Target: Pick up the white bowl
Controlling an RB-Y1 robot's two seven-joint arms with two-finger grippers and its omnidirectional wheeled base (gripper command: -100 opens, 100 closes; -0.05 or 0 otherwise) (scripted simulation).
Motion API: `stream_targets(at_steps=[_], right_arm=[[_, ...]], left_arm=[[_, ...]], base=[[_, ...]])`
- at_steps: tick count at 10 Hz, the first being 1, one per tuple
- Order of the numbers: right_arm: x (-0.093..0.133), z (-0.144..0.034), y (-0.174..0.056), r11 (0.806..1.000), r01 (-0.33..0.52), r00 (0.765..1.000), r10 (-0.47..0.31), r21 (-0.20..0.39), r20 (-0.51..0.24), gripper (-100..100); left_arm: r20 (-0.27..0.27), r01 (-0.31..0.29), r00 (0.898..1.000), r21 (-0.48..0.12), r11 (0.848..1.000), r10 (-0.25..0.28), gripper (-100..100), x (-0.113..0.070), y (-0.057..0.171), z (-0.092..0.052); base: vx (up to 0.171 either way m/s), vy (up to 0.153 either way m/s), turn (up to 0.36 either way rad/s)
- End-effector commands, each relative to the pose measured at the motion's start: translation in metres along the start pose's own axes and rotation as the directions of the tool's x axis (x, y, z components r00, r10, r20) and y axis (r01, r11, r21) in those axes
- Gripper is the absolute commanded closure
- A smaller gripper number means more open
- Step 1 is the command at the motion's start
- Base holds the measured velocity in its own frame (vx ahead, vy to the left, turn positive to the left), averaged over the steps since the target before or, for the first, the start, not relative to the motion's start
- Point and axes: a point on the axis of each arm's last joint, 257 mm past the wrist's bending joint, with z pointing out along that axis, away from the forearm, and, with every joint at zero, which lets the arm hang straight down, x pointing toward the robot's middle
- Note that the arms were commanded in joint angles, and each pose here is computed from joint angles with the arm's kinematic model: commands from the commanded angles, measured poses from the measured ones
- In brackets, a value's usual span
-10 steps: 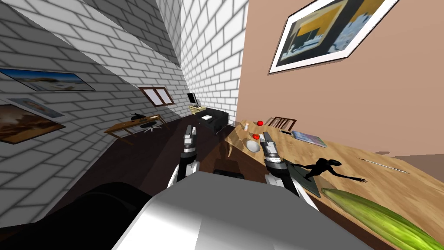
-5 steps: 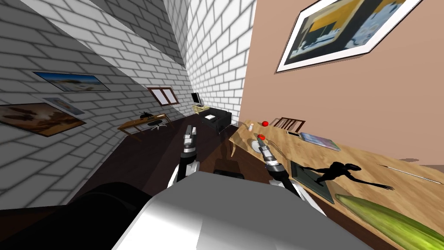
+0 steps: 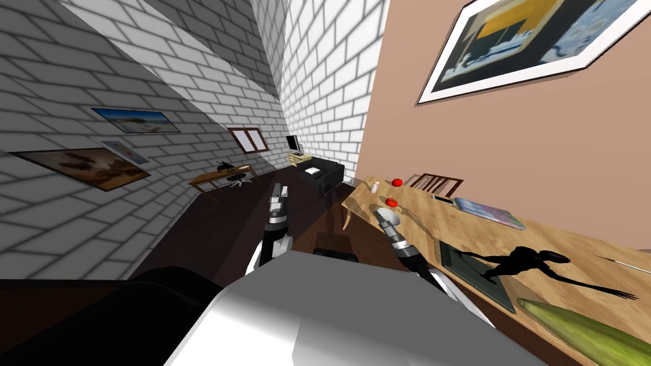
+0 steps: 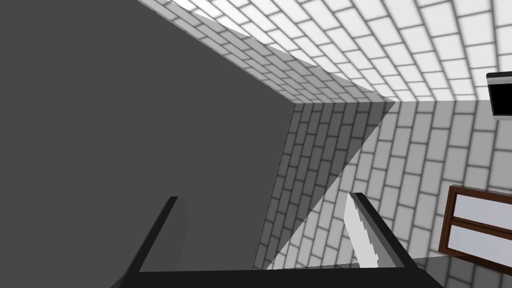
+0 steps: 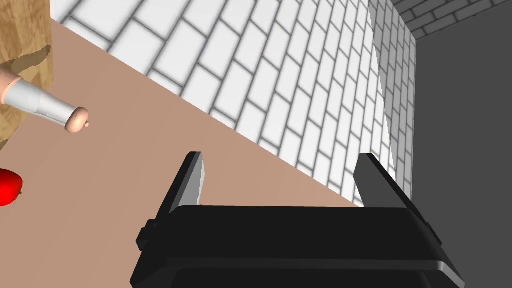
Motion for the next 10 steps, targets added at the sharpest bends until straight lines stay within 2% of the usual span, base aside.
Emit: stream_targets(at_steps=[1,2,5,6,7,8,9,10], right_arm=[[0.009,-0.010,-0.024,0.998,0.036,0.998,-0.034,0.048,-0.051,-100],[0.018,-0.021,-0.045,0.993,0.080,0.992,-0.071,0.082,-0.106,-100],[0.027,-0.041,-0.077,0.981,0.142,0.976,-0.116,0.133,-0.186,-100],[0.032,-0.052,-0.091,0.971,0.190,0.959,-0.151,0.145,-0.240,-100],[0.033,-0.061,-0.104,0.965,0.200,0.954,-0.152,0.172,-0.257,-100],[0.036,-0.075,-0.120,0.950,0.253,0.930,-0.186,0.183,-0.316,-100],[0.037,-0.083,-0.130,0.944,0.259,0.927,-0.184,0.204,-0.327,-100],[0.039,-0.099,-0.147,0.926,0.310,0.898,-0.211,0.215,-0.386,-100]], left_arm=[[0.000,0.000,1.000,0.000,1.000,0.000,0,0.000,0.000,0.000],[0.000,0.000,1.000,0.000,1.000,0.000,0,0.000,0.000,0.000],[0.000,0.000,1.000,0.000,1.000,0.000,0,0.000,0.000,0.000],[0.000,0.000,1.000,0.000,1.000,0.000,0,0.000,0.000,0.000],[0.000,0.000,1.000,0.000,1.000,0.000,0,0.000,0.000,0.000],[0.000,0.000,1.000,0.000,1.000,0.000,0,0.000,0.000,0.000],[0.000,0.000,1.000,0.000,1.000,0.000,0,0.000,0.000,0.000],[0.000,0.000,1.000,0.000,1.000,0.000,0,0.000,0.000,0.000]], base=[[-0.005,0.098,0.056],[-0.008,0.091,0.132],[-0.004,0.074,0.083],[-0.005,0.074,0.142],[0.007,0.058,0.061],[0.027,0.073,0.137],[0.029,0.058,0.070],[0.021,0.068,0.150]])
